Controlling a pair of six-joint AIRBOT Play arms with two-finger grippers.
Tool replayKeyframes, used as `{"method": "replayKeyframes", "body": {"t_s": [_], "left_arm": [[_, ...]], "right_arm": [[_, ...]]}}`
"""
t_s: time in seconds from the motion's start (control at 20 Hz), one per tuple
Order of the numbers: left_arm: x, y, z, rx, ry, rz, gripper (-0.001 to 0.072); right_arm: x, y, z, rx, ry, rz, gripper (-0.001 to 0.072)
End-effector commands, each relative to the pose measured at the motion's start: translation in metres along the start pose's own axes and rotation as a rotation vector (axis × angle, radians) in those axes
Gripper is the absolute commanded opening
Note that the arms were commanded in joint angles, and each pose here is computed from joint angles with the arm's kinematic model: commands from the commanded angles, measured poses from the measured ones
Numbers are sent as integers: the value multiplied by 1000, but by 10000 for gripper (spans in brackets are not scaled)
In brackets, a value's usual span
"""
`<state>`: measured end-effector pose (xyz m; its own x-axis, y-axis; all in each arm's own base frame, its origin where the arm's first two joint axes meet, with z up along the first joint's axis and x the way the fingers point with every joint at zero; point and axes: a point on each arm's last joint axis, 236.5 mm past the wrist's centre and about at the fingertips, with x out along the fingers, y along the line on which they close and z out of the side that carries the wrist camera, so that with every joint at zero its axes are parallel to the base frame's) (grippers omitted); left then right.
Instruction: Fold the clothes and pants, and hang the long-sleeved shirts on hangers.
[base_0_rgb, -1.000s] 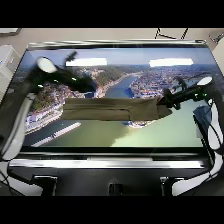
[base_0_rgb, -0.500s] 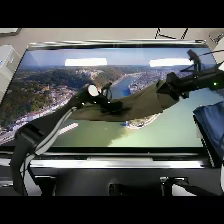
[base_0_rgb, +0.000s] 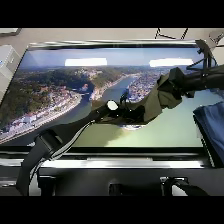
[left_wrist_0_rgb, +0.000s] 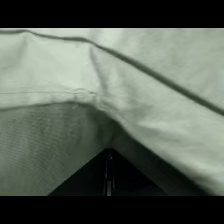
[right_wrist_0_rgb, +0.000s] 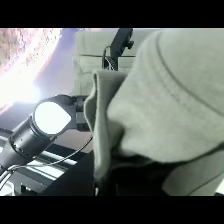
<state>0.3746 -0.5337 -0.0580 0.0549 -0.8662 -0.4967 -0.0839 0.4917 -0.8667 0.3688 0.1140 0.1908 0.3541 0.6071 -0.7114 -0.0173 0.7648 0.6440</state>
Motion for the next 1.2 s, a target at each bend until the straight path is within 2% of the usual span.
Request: {"method": "replayKeyframes", "body": {"t_s": [0.0, 0.15, 0.25, 0.45, 0.6, 0.65, 0.7, 0.75, 0.85, 1.0, 1.1, 1.15], "left_arm": [[-35, 11, 34, 145, -34, 53, 17], [-153, 36, 107, 357, -134, 283, 17], [-258, 38, 153, 413, -273, 405, 18], [-441, 2, 182, 408, -575, 443, 19], [-514, -37, 166, 458, -727, 438, 19], [-525, -49, 159, 485, -751, 436, 20], [-531, -58, 153, 516, -763, 438, 20], [-533, -65, 148, 527, -767, 434, 20], [-529, -66, 139, 544, -737, 442, 20], [-523, -60, 133, 569, -686, 465, 20], [-524, -58, 134, 569, -687, 474, 20], [-524, -58, 134, 569, -687, 476, 20]], "right_arm": [[13, 3, 14, 11, -17, 47, 44], [61, 19, 15, 2, 71, 155, 44], [106, 38, 10, 6, 136, 229, 44], [213, 66, -14, 66, 234, 310, 45], [291, 75, -44, 187, 304, 346, 47], [311, 76, -55, 228, 331, 354, 134], [327, 78, -64, 279, 354, 374, 447], [335, 80, -64, 311, 350, 398, 703], [332, 71, -47, 326, 314, 407, 699], [282, 32, 3, 303, 244, 402, 698], [236, -30, 23, 282, 226, 260, 697], [212, -73, 23, 283, 240, 134, 697]]}}
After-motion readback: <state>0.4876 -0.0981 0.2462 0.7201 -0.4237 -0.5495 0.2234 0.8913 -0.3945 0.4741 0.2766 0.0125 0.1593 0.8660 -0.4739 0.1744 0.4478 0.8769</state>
